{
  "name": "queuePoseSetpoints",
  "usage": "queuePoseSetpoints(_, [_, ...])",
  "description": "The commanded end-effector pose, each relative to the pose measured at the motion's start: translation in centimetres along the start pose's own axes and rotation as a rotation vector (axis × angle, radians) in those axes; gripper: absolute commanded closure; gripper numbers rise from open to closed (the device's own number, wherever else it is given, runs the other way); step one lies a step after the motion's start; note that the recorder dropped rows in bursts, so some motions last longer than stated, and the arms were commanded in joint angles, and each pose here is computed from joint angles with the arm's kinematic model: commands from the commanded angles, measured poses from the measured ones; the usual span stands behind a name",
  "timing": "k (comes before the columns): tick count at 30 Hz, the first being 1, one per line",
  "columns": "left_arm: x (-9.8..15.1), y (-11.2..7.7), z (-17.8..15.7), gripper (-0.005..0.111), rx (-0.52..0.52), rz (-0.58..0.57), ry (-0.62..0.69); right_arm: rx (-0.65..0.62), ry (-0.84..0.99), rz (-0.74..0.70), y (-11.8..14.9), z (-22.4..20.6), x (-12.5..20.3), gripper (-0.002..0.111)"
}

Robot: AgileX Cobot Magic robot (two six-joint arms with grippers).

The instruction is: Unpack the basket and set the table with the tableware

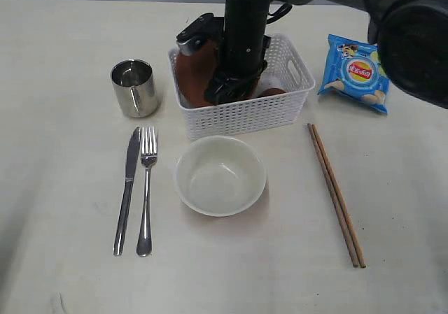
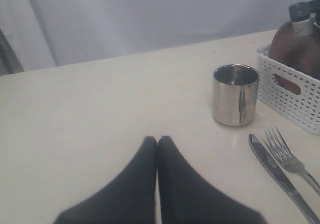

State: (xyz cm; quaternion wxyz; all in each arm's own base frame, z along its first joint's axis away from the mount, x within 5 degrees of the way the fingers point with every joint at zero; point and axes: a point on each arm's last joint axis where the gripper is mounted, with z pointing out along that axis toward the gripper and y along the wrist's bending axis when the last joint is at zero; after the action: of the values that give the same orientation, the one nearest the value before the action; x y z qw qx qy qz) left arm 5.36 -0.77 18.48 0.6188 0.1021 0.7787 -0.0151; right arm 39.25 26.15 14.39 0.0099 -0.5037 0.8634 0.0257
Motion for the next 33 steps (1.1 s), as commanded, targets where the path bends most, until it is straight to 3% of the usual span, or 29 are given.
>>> queuePoseSetpoints(1, [0.1,0.0,0.0,0.107,0.0,-0.009,-0.001,-0.005,0.019,-0.018,-0.2,1.0,0.0,0.053])
queuePoseSetpoints(12, [0.1,0.0,0.0,0.107,0.0,-0.009,-0.001,0.019,0.039,-0.031,-0.6,1.7,0.1,0.108])
queuePoseSetpoints(33, [0.1,0.0,0.0,0.107,0.0,-0.009,-0.001,0.15,-0.204,-0.033,-0.1,-8.0,0.1,0.109])
